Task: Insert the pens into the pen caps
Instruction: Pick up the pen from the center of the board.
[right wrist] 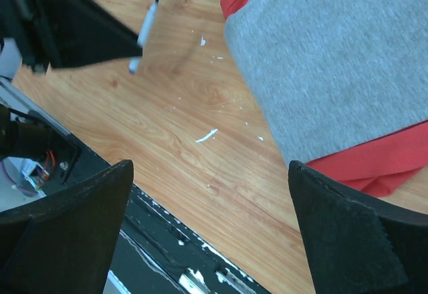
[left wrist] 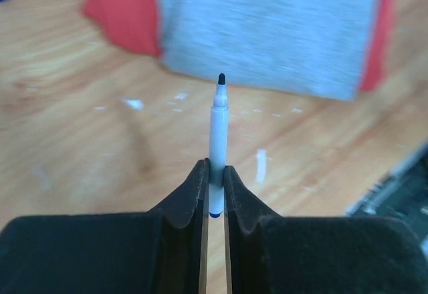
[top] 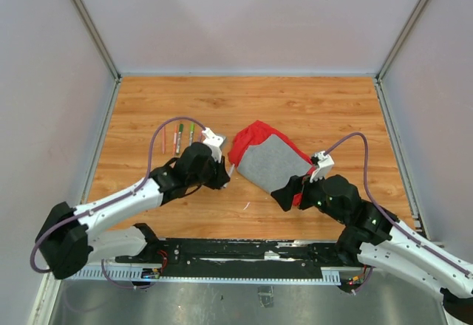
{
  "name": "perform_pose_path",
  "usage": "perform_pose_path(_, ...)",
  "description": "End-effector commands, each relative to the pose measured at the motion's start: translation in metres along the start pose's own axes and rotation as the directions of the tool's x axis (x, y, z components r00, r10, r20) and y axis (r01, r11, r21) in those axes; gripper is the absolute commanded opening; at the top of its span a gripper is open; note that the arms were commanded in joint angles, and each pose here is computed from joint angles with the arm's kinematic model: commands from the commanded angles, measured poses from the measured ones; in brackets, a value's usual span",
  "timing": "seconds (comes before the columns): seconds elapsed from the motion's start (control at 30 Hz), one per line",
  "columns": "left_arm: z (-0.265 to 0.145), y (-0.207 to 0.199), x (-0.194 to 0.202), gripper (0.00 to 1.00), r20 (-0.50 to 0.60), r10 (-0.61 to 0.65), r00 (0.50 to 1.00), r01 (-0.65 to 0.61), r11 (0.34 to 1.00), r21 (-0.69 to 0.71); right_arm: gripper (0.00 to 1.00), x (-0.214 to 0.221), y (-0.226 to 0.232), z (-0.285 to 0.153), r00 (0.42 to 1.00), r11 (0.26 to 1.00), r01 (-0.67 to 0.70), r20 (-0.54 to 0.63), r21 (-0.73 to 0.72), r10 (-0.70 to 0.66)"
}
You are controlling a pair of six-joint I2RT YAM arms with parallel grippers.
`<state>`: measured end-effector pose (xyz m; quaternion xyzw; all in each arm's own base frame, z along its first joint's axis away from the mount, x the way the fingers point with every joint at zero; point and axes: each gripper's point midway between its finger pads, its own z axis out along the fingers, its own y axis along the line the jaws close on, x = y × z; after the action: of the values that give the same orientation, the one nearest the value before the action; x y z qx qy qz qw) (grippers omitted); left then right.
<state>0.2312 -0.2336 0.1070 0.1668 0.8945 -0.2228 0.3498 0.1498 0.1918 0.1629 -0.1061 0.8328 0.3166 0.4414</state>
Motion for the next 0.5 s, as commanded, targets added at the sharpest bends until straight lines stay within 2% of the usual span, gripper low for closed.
perform_pose_path(0.0,-0.021,-0.058,-0.011,0.01,0.163,-0.098,0.982,0.06,0.973,0.221,0.98,-0.024,0.004,0.01,0.985,0.993,-0.118,0.128,-0.011,0.119)
perform_pose_path(0.17,-0.036,-0.089,0.001,0.01,0.214,-0.173,0.961,0.088,0.93,0.356,0.98,-0.029,0.02,0.019,0.975,0.983,-0.166,0.135,-0.082,0.176)
perform_pose_path(0.27,-0.038,-0.098,0.01,0.0,0.21,-0.177,0.962,0.081,0.914,0.398,0.99,-0.024,0.032,0.029,0.978,0.977,-0.181,0.086,-0.117,0.192)
perform_pose_path(0.47,-0.044,-0.105,0.019,0.01,0.203,-0.179,0.963,0.069,0.888,0.454,0.84,-0.019,0.056,0.044,0.982,0.977,-0.165,0.066,-0.135,0.175)
